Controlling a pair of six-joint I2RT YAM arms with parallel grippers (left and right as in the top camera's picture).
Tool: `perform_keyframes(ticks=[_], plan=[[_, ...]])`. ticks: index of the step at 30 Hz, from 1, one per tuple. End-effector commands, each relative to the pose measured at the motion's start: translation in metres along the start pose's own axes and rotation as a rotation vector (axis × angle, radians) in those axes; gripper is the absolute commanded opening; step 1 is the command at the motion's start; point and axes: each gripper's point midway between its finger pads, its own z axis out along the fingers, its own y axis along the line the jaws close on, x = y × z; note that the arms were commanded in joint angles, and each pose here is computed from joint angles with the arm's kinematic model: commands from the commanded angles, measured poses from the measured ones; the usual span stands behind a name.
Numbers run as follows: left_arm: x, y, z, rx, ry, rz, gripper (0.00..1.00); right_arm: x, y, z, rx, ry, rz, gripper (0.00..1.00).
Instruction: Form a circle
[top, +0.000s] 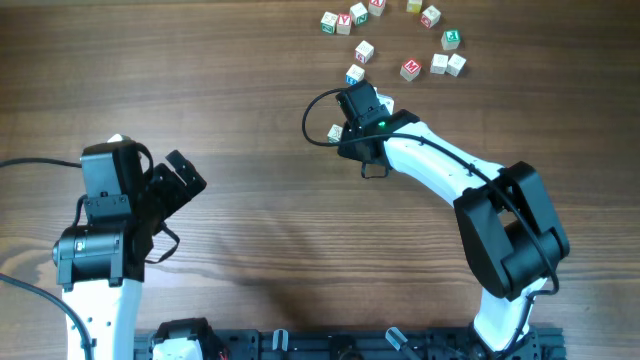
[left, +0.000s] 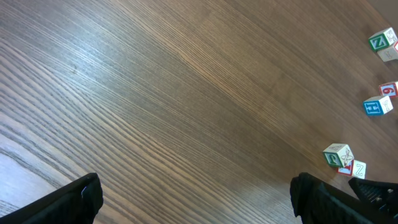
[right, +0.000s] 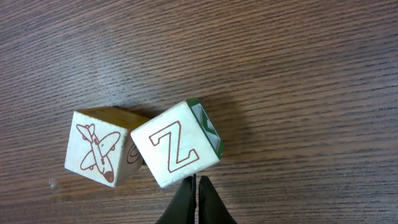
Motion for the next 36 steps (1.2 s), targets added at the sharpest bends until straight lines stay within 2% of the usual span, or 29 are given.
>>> perform_keyframes(ticks=[1,19,25,26,29,35,36], plan=[[-0.002,0.003,0.001,-0.014,-0.008,-0.011,1.0,0.0,-0.001,0.006,0.01,0.001,0.008,0.04],[-0.002,0.003,0.001,-0.014,-0.008,-0.011,1.0,0.001,-0.01,0.005,0.042,0.009,0.006,0.05],[-0.002,0.003,0.001,-0.014,-0.008,-0.011,1.0,-0.016,-0.025,-0.036,0.044,-0.013,0.072,0.05],[-0.002,0.003,0.001,-0.014,-0.008,-0.011,1.0,-0.023,-0.028,-0.044,0.034,-0.032,0.088,0.1],[-0.002,0.003,0.001,-0.014,-0.008,-0.011,1.0,-0.056,-0.033,-0.067,-0.011,-0.125,0.05,0.34],[-0.002,0.003,0.001,-0.014,-0.008,-0.011,1.0,-0.133,-0.036,-0.101,-0.086,-0.299,-0.179,0.74],[-0.002,0.003,0.001,-0.014,-0.008,-0.011,1.0,-0.143,-0.038,-0.106,-0.087,-0.323,-0.185,0.76]])
